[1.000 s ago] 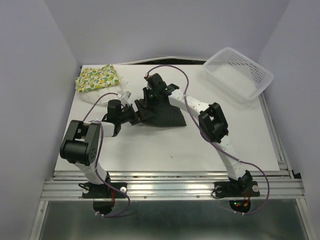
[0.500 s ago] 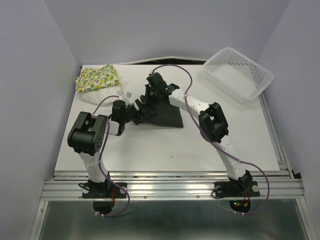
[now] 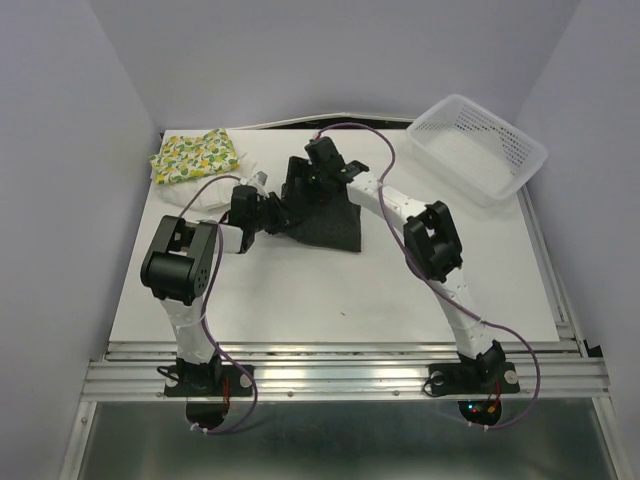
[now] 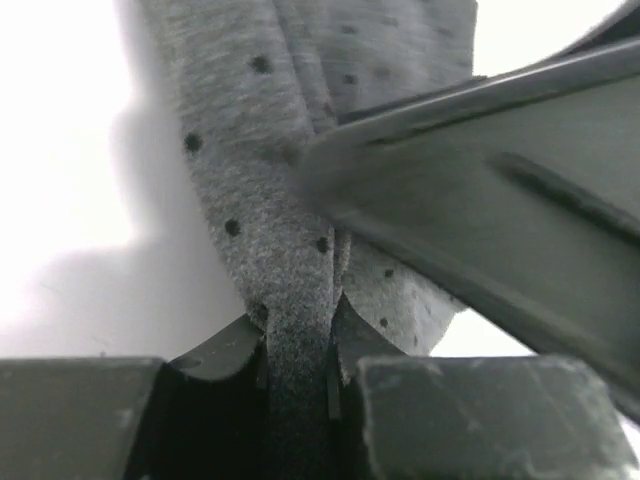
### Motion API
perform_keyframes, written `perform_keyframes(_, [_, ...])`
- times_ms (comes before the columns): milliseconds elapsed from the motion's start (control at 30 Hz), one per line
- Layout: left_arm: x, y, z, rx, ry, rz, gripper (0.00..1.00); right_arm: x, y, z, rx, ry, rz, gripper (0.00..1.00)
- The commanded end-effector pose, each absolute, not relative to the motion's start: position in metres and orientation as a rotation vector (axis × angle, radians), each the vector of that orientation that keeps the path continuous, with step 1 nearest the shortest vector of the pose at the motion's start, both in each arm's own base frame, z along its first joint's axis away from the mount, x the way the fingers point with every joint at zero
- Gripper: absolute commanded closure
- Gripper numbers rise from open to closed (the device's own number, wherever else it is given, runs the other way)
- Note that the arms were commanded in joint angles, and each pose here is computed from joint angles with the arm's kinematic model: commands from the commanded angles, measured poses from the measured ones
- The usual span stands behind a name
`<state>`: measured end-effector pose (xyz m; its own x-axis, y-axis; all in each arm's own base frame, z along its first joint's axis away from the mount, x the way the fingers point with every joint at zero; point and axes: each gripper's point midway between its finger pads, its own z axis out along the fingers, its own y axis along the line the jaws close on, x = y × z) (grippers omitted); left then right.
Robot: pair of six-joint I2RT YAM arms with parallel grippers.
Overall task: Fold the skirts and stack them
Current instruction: Neatly place the folded skirt to the corner
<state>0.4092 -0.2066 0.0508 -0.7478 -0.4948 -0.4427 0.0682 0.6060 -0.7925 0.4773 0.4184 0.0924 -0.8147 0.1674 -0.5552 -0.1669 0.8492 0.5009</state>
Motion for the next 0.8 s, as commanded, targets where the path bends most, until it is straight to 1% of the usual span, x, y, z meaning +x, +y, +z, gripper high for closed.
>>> perform_keyframes(0, [0.440, -0.182, 0.070, -0.133, 2.205, -0.746, 1.00, 0.530, 0.368, 0.183, 0.062, 2.187, 0.705, 0.04])
perform_keyframes(33, [0.450, -0.177, 0.078, -0.086, 2.243, -0.646, 1.00, 0.535, 0.356, 0.192, 0.067, 2.170, 0.698, 0.00])
perform_keyframes(133, [0.465, -0.157, 0.070, 0.115, 2.339, -0.327, 1.00, 0.557, 0.304, 0.199, 0.106, 2.153, 0.666, 0.00])
perform_keyframes(167, [0.467, -0.153, 0.072, 0.103, 2.356, -0.292, 1.00, 0.554, 0.304, 0.199, 0.095, 2.156, 0.671, 0.00])
perform_keyframes(233, [0.477, -0.144, 0.087, 0.153, 2.333, -0.222, 1.00, 0.560, 0.279, 0.198, 0.123, 2.158, 0.667, 0.00])
perform_keyframes(333, [0.494, -0.141, 0.116, 0.224, 2.269, -0.189, 1.00, 0.556, 0.260, 0.188, 0.135, 2.186, 0.671, 0.00])
perform_keyframes(500, [0.524, -0.130, 0.151, 0.287, 2.191, -0.187, 1.00, 0.543, 0.255, 0.178, 0.107, 2.210, 0.681, 0.00])
perform_keyframes(533, [0.535, -0.122, 0.169, 0.275, 2.167, -0.173, 1.00, 0.540, 0.254, 0.174, 0.107, 2.221, 0.681, 0.00])
perform_keyframes(633, [0.550, -0.109, 0.169, 0.263, 2.190, -0.190, 1.00, 0.538, 0.256, 0.170, 0.100, 2.230, 0.694, 0.00])
perform_keyframes(667, [0.560, -0.105, 0.184, 0.258, 2.155, -0.195, 1.00, 0.536, 0.256, 0.167, 0.098, 2.239, 0.698, 0.00])
perform_keyframes(767, [0.574, -0.090, 0.188, 0.248, 2.147, -0.226, 1.00, 0.535, 0.258, 0.163, 0.093, 2.246, 0.710, 0.00])
